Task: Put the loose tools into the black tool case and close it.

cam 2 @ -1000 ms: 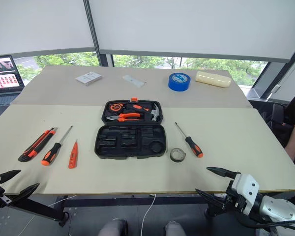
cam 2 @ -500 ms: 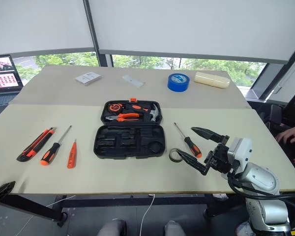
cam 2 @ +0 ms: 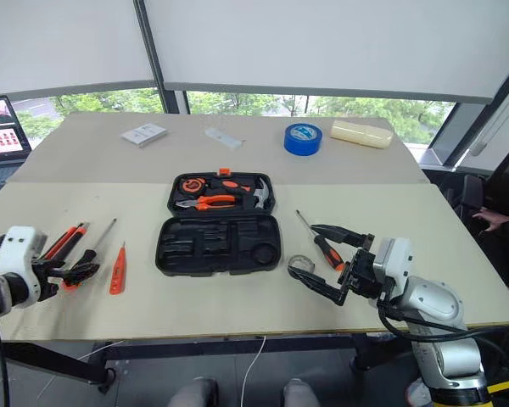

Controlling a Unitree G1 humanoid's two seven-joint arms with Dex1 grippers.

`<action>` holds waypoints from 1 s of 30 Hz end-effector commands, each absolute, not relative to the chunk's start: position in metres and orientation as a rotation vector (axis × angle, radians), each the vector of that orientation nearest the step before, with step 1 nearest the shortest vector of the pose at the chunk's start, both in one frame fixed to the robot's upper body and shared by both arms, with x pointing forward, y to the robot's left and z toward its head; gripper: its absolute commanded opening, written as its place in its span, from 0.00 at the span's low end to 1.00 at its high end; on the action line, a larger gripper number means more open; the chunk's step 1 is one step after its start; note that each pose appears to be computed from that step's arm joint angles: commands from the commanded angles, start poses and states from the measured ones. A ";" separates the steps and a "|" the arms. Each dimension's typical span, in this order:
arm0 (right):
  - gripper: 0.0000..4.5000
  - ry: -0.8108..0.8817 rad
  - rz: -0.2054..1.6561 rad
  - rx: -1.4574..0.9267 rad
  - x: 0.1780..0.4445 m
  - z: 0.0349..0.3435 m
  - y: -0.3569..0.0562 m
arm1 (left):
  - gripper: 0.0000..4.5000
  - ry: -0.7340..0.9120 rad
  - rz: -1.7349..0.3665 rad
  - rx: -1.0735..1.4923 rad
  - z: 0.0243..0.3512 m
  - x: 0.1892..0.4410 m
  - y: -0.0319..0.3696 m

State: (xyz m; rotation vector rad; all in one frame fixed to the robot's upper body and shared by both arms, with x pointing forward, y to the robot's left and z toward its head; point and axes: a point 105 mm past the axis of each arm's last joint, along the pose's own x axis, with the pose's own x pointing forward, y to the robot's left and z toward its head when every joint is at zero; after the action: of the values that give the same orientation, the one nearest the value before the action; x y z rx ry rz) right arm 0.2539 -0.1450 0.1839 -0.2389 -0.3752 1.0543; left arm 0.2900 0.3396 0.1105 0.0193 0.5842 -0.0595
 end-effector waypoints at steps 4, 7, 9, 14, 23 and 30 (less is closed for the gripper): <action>1.00 -0.414 1.047 -0.283 0.251 0.190 -0.151 | 0.53 0.620 -0.050 0.015 0.103 0.297 0.339; 1.00 -0.432 1.025 -0.296 0.253 0.199 -0.156 | 0.26 0.521 -0.108 0.085 0.123 0.305 0.338; 1.00 -0.461 0.992 -0.284 0.255 0.212 -0.160 | 0.19 0.419 -0.220 0.156 0.150 0.313 0.323; 1.00 -0.430 0.994 -0.312 0.257 0.217 -0.168 | 0.19 0.151 -0.548 0.373 0.204 0.335 0.270; 1.00 -0.233 0.993 -0.432 0.284 0.210 -0.194 | 0.19 0.197 -1.016 0.862 0.166 0.388 0.174; 1.00 -0.260 0.991 -0.426 0.282 0.208 -0.181 | 0.19 0.198 -1.024 0.963 0.156 0.414 0.158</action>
State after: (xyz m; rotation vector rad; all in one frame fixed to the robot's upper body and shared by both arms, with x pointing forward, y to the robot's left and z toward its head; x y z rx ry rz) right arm 0.2851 -0.1821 0.1980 -0.3955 -0.2135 1.0122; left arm 0.4072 0.1598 0.1446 0.9338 0.2436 -1.0525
